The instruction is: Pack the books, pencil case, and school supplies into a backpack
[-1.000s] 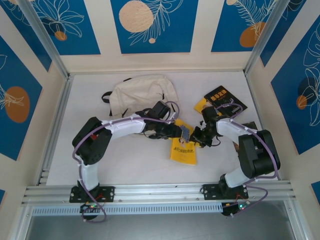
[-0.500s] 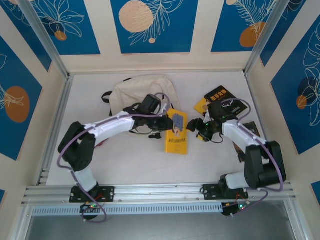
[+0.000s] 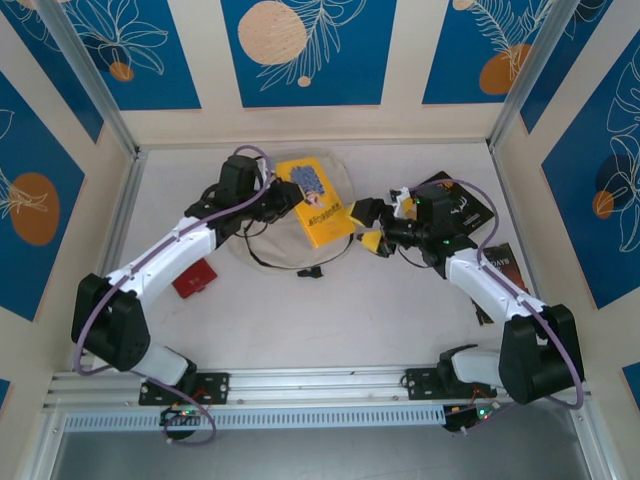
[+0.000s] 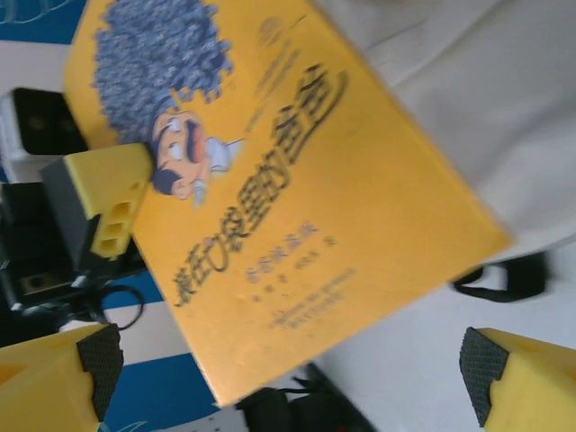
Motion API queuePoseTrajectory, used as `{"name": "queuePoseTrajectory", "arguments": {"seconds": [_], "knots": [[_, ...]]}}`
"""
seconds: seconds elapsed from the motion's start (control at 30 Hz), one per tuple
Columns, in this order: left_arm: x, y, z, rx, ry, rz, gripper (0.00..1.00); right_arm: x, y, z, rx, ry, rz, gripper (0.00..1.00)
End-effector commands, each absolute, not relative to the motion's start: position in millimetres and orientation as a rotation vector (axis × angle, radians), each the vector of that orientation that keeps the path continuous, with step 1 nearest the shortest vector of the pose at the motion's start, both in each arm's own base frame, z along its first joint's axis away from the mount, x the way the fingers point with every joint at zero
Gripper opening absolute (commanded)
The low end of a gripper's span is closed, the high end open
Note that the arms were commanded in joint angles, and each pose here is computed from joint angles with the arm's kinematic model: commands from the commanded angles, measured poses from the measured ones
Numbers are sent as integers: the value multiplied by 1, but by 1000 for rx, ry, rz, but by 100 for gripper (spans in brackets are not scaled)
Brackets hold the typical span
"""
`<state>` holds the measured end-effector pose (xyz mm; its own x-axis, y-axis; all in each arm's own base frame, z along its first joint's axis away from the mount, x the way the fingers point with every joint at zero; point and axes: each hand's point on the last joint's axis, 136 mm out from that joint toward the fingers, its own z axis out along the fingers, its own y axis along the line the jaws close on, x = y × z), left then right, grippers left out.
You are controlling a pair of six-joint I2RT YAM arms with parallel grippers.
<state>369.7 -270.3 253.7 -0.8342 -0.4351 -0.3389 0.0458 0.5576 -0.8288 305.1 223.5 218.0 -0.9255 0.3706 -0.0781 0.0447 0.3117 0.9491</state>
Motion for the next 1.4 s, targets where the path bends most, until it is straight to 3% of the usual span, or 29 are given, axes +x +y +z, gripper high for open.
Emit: {"name": "queuePoseTrajectory", "arguments": {"seconds": [0.0, 0.37, 0.63, 1.0, 1.23, 1.3, 1.37], "knots": [[374, -263, 323, -356, 2028, -1343, 4, 309, 244, 246, 445, 2220, 1853, 100], [374, -249, 359, -419, 1856, -1383, 4, 319, 281, 260, 477, 2132, 2048, 99], [375, -242, 365, -478, 1786, -1407, 4, 335, 291, 277, 545, 1984, 2136, 85], [372, -241, 352, -519, 1802, -1425, 4, 345, 291, 279, 593, 1887, 2212, 55], [368, -236, 338, -525, 1851, -1370, 6, 345, 288, 273, 603, 1946, 2172, 21], [365, -233, 326, -528, 1898, -1325, 13, 345, 283, 270, 602, 1960, 2128, 15], [360, -226, 306, -542, 1977, -1239, 34, 345, 274, 264, 600, 1991, 2059, 10]]}}
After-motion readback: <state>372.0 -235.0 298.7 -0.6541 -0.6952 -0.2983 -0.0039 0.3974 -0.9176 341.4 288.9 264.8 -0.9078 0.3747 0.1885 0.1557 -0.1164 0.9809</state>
